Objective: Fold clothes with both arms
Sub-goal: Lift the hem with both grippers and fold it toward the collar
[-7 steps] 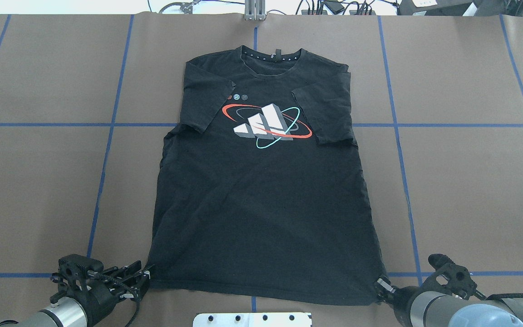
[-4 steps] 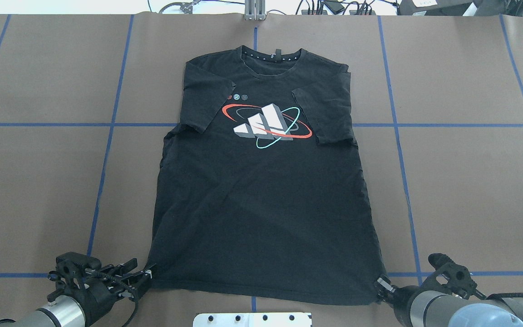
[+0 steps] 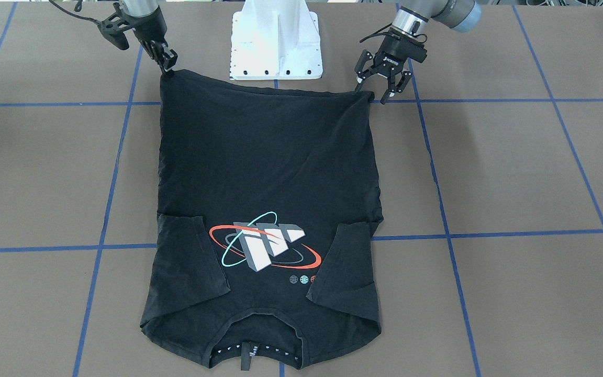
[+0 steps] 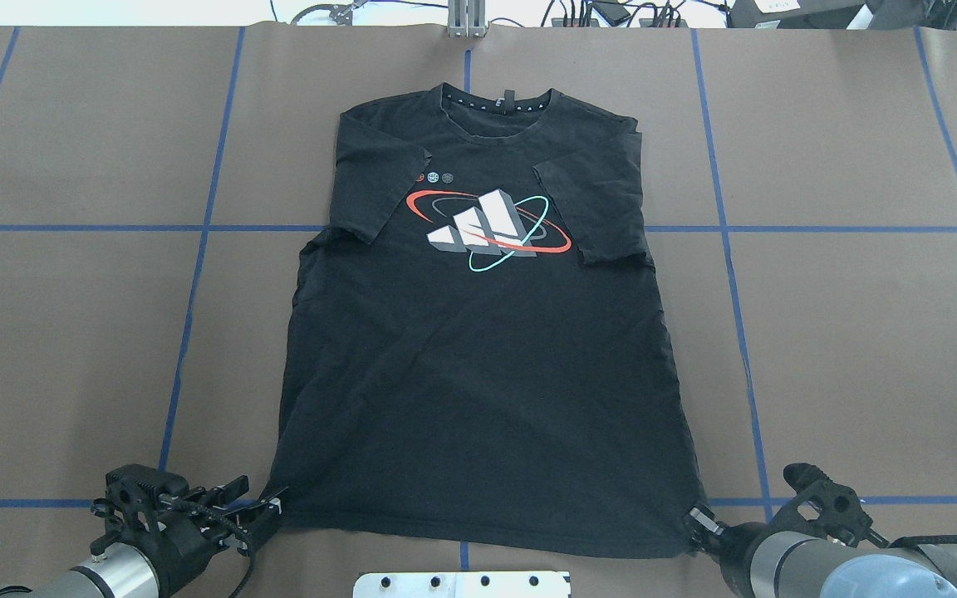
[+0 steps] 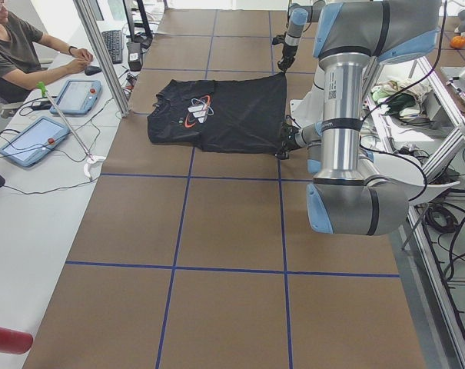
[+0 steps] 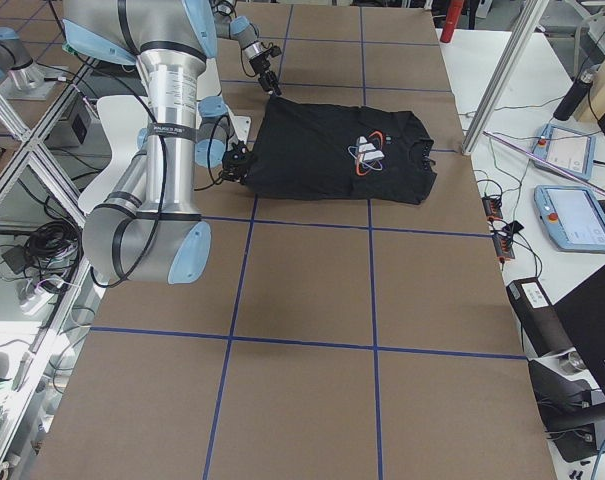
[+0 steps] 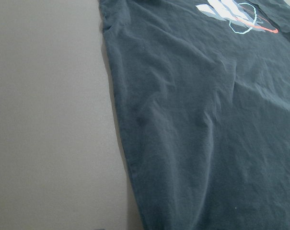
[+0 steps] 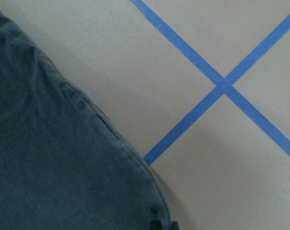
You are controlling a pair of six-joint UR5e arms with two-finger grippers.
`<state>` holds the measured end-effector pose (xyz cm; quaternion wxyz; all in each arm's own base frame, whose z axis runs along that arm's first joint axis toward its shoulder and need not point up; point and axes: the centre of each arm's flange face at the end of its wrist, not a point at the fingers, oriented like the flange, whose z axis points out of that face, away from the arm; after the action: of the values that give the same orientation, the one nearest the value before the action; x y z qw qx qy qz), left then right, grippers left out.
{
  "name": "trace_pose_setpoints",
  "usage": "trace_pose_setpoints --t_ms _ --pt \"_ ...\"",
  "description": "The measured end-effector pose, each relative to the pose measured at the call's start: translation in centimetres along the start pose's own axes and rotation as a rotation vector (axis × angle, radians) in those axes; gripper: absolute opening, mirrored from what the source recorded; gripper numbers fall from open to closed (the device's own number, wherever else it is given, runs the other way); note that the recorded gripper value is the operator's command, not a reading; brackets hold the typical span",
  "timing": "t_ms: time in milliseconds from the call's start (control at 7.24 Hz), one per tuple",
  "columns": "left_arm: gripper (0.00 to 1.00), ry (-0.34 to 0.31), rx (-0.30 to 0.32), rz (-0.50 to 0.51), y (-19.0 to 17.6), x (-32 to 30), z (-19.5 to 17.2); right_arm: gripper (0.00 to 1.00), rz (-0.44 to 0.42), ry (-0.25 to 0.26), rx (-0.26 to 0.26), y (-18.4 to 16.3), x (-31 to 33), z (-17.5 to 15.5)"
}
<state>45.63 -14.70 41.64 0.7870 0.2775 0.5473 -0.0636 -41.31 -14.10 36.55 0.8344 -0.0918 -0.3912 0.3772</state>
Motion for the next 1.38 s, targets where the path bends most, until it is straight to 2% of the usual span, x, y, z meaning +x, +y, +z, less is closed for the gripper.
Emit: trace_pose_setpoints --t_ms 138,276,552,967,1105,1381 --pt "0.66 -0.001 -0.005 0.0 0.2 0.0 0.0 0.0 0.0 0.0 0.0 0.0 0.0 0.0" --pt "0.52 -0.002 -0.008 0.001 0.4 0.0 0.0 0.0 0.0 0.0 0.0 0.0 0.0 0.0" --pt "0.0 -0.005 -0.012 0.001 0.6 -0.2 0.1 0.0 0.0 0.0 0.0 0.0 0.0 0.0" --pt "0.0 -0.009 -0.02 -0.034 0.3 0.5 -0.4 0.0 0.002 0.001 -0.005 0.0 0.0 -0.1" --pt "0.0 0.024 -0.034 -0.075 -0.7 2.2 -1.6 0.0 0.008 0.004 -0.01 -0.2 -0.2 -0.2" --pt "0.0 0.112 -0.103 -0.206 -2.8 5.6 -4.7 0.0 0.016 0.008 -0.028 -1.4 -0.9 -1.3"
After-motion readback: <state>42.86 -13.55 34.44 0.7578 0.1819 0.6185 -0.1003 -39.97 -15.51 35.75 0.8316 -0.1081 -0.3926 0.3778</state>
